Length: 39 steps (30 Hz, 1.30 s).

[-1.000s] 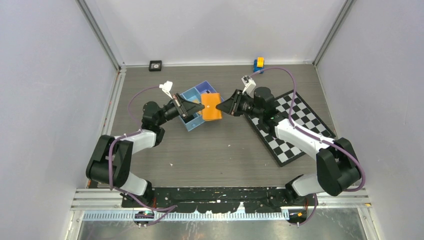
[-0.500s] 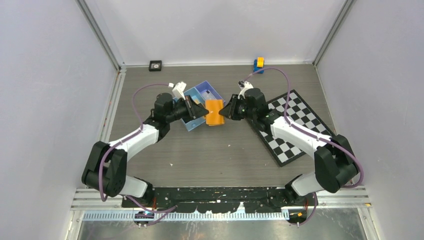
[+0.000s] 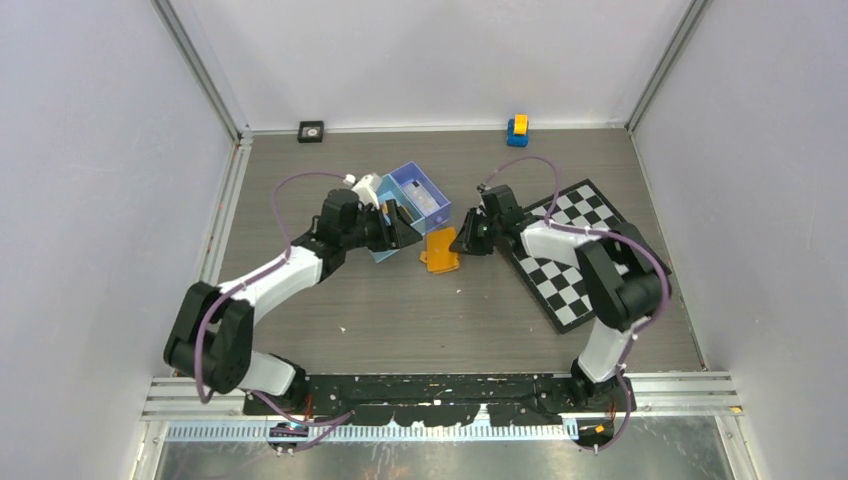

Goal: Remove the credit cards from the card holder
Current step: Close the card holder at the center of the board, then reset both arms

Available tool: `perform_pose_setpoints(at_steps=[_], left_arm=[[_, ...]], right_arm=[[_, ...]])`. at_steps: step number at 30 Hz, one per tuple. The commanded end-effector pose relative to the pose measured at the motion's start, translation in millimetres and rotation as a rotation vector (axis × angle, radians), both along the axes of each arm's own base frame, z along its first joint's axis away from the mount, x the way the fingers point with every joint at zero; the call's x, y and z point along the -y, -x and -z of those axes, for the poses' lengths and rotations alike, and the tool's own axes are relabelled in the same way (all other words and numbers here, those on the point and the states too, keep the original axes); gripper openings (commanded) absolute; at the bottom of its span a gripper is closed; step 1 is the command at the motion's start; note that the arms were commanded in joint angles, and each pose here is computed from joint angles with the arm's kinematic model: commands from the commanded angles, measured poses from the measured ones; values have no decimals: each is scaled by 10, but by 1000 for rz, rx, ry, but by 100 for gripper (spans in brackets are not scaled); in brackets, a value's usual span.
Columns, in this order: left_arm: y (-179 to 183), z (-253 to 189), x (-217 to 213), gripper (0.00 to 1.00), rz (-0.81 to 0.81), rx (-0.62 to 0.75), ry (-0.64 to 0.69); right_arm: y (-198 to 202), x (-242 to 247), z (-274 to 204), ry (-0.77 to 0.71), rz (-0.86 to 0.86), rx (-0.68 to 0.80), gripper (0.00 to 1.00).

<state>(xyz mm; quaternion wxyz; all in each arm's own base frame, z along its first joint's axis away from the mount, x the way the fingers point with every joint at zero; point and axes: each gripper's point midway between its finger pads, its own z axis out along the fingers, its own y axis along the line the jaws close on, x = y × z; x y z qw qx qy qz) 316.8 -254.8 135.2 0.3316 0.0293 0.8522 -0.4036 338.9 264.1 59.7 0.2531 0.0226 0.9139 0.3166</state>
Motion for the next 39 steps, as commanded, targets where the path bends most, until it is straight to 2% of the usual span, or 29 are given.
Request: perform_pose_setpoints(at_steps=[1, 6, 7, 8, 9, 10, 14, 19, 28, 31, 34, 39], left_arm=[[-74, -435, -181, 63, -80, 185, -27], [-58, -501, -338, 64, -132, 250, -67], [-59, -514, -375, 67, -146, 264, -77], [-54, -538, -406, 78, -153, 284, -86], [-37, -566, -424, 96, -146, 312, -93], [-16, -597, -438, 99, -136, 347, -97], [44, -746, -558, 100, -141, 503, -121], [14, -793, -810, 100, -234, 591, -207], [9, -695, -1219, 100, -362, 627, -381], [3, -727, -1316, 100, -390, 659, -423], [-48, -637, -1448, 100, -432, 668, -501], [-90, -507, -1624, 100, -478, 639, -610]], right_arm=[[-237, -23, 130, -34, 19, -33, 13], [-288, 156, 189, 54, 61, -29, 43], [-293, 191, 114, 62, 72, -7, 48], [-288, 229, 35, 67, 83, 18, 51], [-283, 258, -54, 67, 89, 45, 54], [-279, 286, -164, 64, 96, 77, 56], [-279, 498, -541, 101, 156, 212, 64], [-264, 842, -960, 147, 273, 408, 68], [-190, 1340, -1488, 225, 422, 697, 70], [-129, 1615, -1434, 324, 502, 738, 69], [-58, 1755, -1223, 431, 482, 747, 74], [-28, 2135, -943, 665, 488, 782, 75]])
